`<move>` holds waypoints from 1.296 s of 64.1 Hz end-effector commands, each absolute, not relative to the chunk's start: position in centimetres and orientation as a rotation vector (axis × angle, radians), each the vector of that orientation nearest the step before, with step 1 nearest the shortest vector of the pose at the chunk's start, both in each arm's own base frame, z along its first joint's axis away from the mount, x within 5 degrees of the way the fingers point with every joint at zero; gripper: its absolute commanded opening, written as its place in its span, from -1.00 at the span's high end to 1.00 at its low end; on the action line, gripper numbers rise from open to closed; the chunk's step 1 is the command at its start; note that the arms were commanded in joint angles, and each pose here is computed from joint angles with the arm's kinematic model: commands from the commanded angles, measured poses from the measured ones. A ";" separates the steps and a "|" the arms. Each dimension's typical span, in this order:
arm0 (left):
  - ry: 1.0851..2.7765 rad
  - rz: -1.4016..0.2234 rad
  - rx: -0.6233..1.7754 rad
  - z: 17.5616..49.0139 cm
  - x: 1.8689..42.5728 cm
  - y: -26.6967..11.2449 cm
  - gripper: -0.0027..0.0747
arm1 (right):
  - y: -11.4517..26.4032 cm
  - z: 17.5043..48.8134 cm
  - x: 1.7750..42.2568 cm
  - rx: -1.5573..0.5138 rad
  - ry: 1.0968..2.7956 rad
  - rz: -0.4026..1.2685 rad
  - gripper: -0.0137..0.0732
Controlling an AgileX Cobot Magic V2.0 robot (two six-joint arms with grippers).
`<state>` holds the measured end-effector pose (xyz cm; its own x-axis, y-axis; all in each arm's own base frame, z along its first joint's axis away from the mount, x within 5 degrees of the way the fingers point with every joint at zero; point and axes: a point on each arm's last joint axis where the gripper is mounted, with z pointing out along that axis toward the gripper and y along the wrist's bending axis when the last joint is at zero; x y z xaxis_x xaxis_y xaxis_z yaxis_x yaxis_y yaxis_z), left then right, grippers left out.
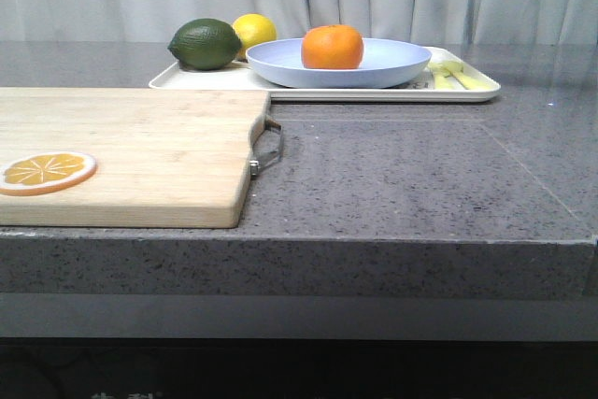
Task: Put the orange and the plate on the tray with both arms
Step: 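Release the plate and raise the right gripper away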
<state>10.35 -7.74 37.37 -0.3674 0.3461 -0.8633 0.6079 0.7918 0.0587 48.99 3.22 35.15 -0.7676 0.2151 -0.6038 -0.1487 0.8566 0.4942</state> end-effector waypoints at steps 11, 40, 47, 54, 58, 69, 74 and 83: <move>1.893 -0.368 0.673 38.9 10.4 -7.9 -0.68 | 2.2 44.3 42.5 -0.063 2.219 0.459 -0.10; 1.885 -0.351 0.677 38.9 10.5 -7.8 -0.68 | 3.3 46.0 31.0 -0.205 2.123 0.344 -0.10; 1.885 -0.351 0.677 38.9 10.5 -7.8 -0.68 | 3.7 45.2 27.8 -0.237 2.104 0.315 -0.10; 1.885 -0.351 0.677 38.9 10.5 -7.8 -0.67 | 3.7 43.6 24.5 -0.275 2.132 0.268 -0.10; 1.885 -0.351 0.677 38.9 10.5 -7.8 -0.68 | 3.5 42.9 22.5 -0.286 2.145 0.247 -0.10; 1.885 -0.351 0.677 38.9 10.5 -7.8 -0.68 | 3.2 40.7 18.0 -0.287 2.156 0.242 -0.10; 1.885 -0.351 0.677 38.9 10.5 -7.8 -0.68 | 3.1 39.8 16.1 -0.288 2.154 0.236 -0.10; 1.885 -0.351 0.677 38.9 10.5 -7.8 -0.68 | 2.8 38.1 13.0 -0.276 2.138 0.235 -0.10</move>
